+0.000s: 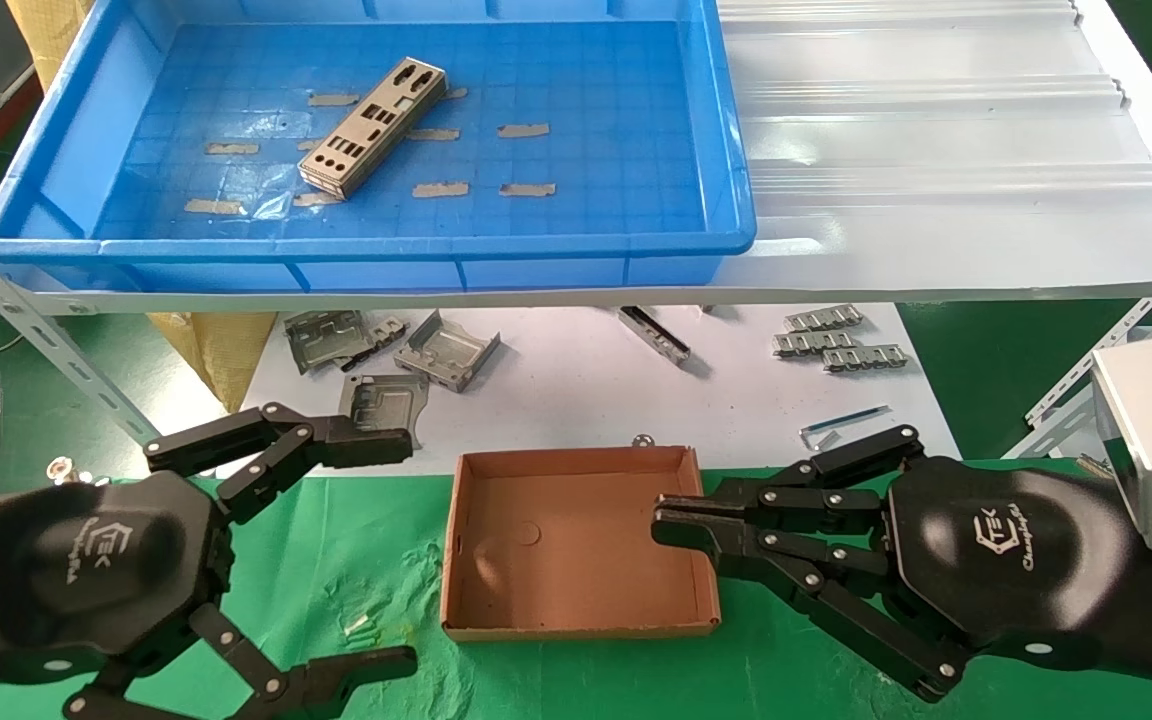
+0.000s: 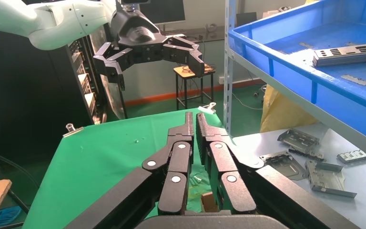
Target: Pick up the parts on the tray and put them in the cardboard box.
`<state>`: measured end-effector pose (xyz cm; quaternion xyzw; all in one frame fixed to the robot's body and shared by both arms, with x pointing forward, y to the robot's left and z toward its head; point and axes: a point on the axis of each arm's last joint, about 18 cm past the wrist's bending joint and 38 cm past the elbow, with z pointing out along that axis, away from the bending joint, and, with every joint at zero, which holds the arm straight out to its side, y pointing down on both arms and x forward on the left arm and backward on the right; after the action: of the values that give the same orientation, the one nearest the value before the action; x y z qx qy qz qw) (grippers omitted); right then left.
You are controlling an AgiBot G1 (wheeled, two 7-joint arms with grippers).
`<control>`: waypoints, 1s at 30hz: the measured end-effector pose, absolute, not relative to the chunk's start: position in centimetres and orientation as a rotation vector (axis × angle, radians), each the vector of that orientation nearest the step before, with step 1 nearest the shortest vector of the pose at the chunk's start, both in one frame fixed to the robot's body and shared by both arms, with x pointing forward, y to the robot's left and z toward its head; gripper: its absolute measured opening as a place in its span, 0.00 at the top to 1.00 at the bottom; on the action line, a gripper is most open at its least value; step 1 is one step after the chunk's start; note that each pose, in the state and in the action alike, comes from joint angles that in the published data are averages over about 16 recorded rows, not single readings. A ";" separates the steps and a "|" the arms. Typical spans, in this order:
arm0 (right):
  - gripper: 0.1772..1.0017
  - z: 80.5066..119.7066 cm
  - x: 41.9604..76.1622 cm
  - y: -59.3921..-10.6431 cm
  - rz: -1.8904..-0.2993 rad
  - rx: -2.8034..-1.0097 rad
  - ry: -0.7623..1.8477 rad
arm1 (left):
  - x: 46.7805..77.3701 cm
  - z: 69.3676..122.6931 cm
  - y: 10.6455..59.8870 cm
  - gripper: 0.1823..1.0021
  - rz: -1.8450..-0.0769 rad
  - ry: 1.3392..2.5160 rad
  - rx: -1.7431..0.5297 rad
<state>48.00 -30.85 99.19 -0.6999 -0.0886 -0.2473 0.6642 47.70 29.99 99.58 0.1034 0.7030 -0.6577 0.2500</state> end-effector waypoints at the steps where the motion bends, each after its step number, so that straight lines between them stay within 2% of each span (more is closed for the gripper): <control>1: 0.91 99.2 48.0 -30.9 -0.559 -1.581 -0.200 | 47.8 99.8 30.0 0.00 -1.789 1.910 0.282; 6: 0.95 99.2 48.0 -30.9 -0.559 -1.581 -0.200 | 48.7 101.7 29.8 0.00 -1.766 1.881 0.272; 11: 0.98 99.2 48.0 -30.9 -0.559 -1.581 -0.200 | 51.0 104.9 29.5 0.00 -1.711 1.833 0.240; 21: 0.98 99.2 48.0 -30.9 -0.559 -1.581 -0.200 | 58.6 112.8 29.0 0.00 -1.550 1.757 0.059; 30: 0.98 99.2 48.0 -30.9 -0.559 -1.581 -0.200 | 64.9 116.9 28.8 0.00 -1.424 1.707 -0.170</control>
<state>48.00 -30.85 99.19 -0.6999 -0.0886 -0.2473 0.6642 64.85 28.83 116.89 -0.0686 0.6872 -0.5736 0.4404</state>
